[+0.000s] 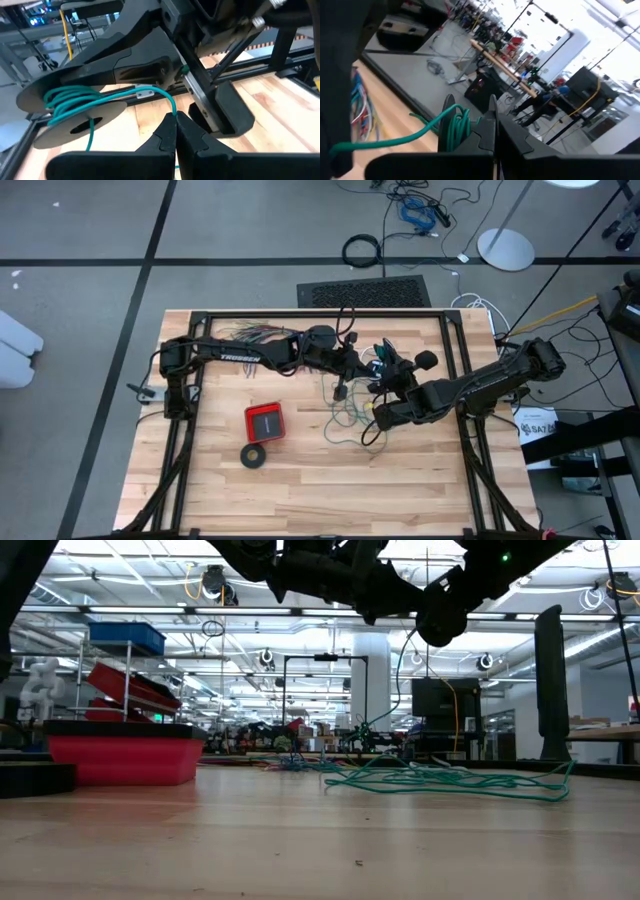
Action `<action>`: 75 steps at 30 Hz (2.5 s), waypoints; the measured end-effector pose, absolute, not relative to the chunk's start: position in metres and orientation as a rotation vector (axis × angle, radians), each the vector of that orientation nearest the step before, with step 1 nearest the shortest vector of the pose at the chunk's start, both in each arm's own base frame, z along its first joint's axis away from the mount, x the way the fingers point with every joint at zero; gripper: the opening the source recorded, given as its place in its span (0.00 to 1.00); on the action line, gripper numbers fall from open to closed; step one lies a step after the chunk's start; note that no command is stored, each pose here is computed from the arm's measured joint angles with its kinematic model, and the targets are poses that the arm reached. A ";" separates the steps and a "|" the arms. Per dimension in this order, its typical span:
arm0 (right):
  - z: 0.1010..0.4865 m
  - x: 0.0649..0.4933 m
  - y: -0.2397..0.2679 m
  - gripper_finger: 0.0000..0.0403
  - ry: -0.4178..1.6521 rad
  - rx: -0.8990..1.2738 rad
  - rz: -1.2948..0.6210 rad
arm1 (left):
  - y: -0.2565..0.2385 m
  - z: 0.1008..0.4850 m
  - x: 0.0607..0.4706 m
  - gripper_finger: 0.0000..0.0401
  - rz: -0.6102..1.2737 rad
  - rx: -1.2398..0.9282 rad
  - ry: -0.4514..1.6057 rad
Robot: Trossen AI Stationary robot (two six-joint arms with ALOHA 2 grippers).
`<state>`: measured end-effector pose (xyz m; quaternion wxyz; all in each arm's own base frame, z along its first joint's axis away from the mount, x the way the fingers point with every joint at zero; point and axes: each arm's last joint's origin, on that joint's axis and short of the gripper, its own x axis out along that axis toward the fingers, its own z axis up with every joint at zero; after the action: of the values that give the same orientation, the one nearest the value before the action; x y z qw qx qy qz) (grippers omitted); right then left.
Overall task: Coil cords
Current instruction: Coil the green wire onto the spool
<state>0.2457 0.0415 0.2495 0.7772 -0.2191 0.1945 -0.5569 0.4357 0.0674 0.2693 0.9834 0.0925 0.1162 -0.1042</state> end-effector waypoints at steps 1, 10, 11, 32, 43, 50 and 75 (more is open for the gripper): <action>0.250 0.245 0.041 0.00 0.423 -0.464 -1.199 | 0.067 0.269 0.436 0.00 -0.211 0.197 0.233; 0.255 0.250 0.043 0.00 0.432 -0.410 -1.153 | 0.067 0.271 0.436 0.00 -0.218 0.260 0.211; 0.256 0.251 0.043 0.00 0.433 -0.409 -1.146 | 0.067 0.271 0.436 0.00 -0.218 0.264 0.210; 0.319 0.238 0.042 0.00 0.270 -0.225 -0.970 | 0.071 0.283 0.439 0.00 -0.100 0.198 0.101; 0.345 0.224 0.044 0.00 0.171 -0.160 -0.861 | 0.073 0.284 0.439 0.00 -0.038 0.194 0.103; 0.355 0.212 0.042 0.00 0.122 -0.080 -0.761 | 0.074 0.286 0.439 0.00 -0.010 0.200 0.085; 0.324 0.185 0.034 0.00 0.468 -0.133 -0.618 | 0.085 0.279 0.436 0.06 0.017 0.248 0.157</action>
<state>0.1852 0.0343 0.3239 0.9236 -0.0650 0.2281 -0.3013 0.4361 0.0852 0.2789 0.9892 0.1236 0.0783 0.0085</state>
